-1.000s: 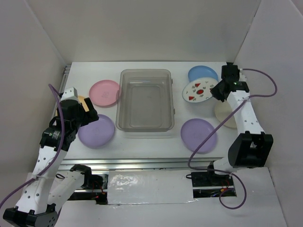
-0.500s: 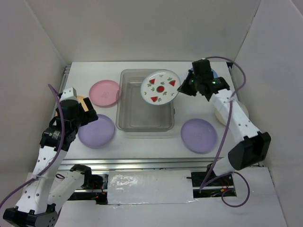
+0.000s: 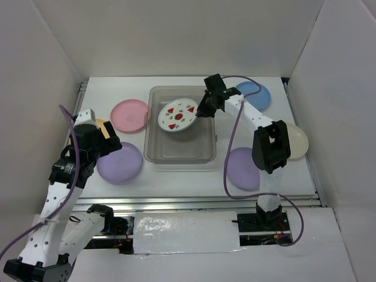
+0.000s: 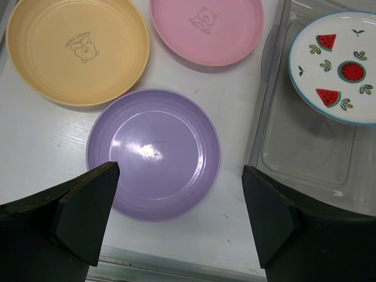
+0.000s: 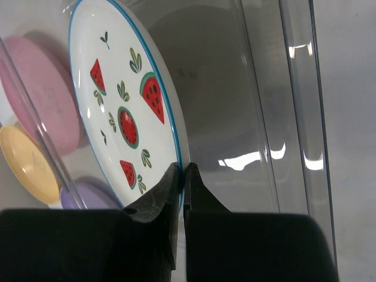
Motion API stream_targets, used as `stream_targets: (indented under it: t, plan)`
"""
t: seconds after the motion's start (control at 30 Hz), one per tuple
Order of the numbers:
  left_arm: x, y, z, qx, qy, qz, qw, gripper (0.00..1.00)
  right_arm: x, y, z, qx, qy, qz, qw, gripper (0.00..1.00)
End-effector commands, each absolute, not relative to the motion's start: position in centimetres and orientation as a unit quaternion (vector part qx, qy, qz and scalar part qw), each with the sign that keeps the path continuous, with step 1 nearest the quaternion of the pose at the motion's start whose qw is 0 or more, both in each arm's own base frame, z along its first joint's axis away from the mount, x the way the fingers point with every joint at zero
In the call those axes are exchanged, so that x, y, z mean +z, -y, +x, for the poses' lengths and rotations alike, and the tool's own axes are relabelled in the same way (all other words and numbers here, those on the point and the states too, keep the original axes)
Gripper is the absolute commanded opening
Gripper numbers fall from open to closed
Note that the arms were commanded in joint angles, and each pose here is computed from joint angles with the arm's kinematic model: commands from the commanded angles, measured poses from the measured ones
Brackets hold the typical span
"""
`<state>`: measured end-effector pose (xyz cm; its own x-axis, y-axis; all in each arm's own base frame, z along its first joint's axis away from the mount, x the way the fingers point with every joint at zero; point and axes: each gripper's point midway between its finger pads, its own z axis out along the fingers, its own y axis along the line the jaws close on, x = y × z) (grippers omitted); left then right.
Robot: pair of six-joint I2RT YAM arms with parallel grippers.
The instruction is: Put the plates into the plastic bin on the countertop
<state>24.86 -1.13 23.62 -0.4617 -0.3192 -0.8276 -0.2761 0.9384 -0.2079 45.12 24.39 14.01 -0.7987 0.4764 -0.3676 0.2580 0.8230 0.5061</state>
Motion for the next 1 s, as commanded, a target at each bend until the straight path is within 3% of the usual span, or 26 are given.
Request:
stream_targets:
  t: [0.0, 0.17, 0.27, 0.3, 0.43, 0.47, 0.53, 0.57, 0.73, 0.8, 0.87, 0.9, 0.93, 0.97]
  plan:
    - [24.5, 1.4, 25.4, -0.030, -0.845, -0.167, 0.507, 0.99, 20.2, -26.1, 49.8, 0.301, -0.872, 0.216, 0.320, 0.00]
    - [24.3, 0.3, 25.4, -0.005, -0.842, -0.195, 0.502, 0.99, 18.4, -26.3, 50.0, 0.297, -0.877, 0.216, 0.309, 0.03]
    - [23.6, -0.4, 25.4, 0.016, -0.846, -0.218, 0.486, 0.99, 19.1, -26.6, 49.4, 0.307, -0.875, 0.205, 0.314, 0.35]
    - [23.3, -0.8, 25.3, 0.027, -0.848, -0.225, 0.480, 0.99, 19.1, -26.9, 49.0, 0.311, -0.875, 0.200, 0.313, 0.50]
    - [22.8, -1.9, 25.1, 0.047, -0.843, -0.265, 0.466, 0.99, 23.4, -27.6, 48.1, 0.334, -0.859, 0.177, 0.346, 0.69]
    - [22.9, -2.2, 25.1, 0.051, -0.839, -0.277, 0.466, 0.99, 24.8, -27.5, 47.5, 0.336, -0.857, 0.167, 0.353, 0.85]
    - [23.2, -2.9, 25.0, 0.056, -0.825, -0.308, 0.470, 0.99, 27.4, -28.1, 46.4, 0.344, -0.852, 0.144, 0.367, 0.88]
    - [22.8, -3.5, 24.7, 0.067, -0.824, -0.330, 0.456, 0.99, 29.7, -27.9, 45.4, 0.353, -0.844, 0.136, 0.381, 0.98]
    - [20.3, -7.1, 25.4, 0.055, -0.782, -0.483, 0.390, 0.99, 35.5, -28.8, 37.1, 0.390, -0.822, 0.050, 0.412, 1.00]
    - [19.3, -8.4, 26.3, 0.028, -0.766, -0.523, 0.373, 0.99, 33.2, -29.0, 33.8, 0.392, -0.835, 0.020, 0.386, 1.00]
    - [16.7, -10.1, 26.6, -0.004, -0.746, -0.578, 0.330, 0.99, 34.9, -29.5, 29.4, 0.433, -0.810, -0.036, 0.395, 1.00]
    - [16.3, -11.2, 27.2, -0.013, -0.734, -0.593, 0.330, 0.99, 31.8, -29.3, 27.7, 0.430, -0.823, -0.043, 0.370, 1.00]
    - [15.2, -12.7, 26.9, -0.012, -0.715, -0.622, 0.320, 0.99, 33.7, -28.9, 25.6, 0.462, -0.794, -0.062, 0.392, 1.00]
    - [14.8, -13.3, 28.1, -0.030, -0.707, -0.624, 0.331, 0.99, 30.8, -29.4, 23.0, 0.477, -0.800, -0.087, 0.354, 1.00]
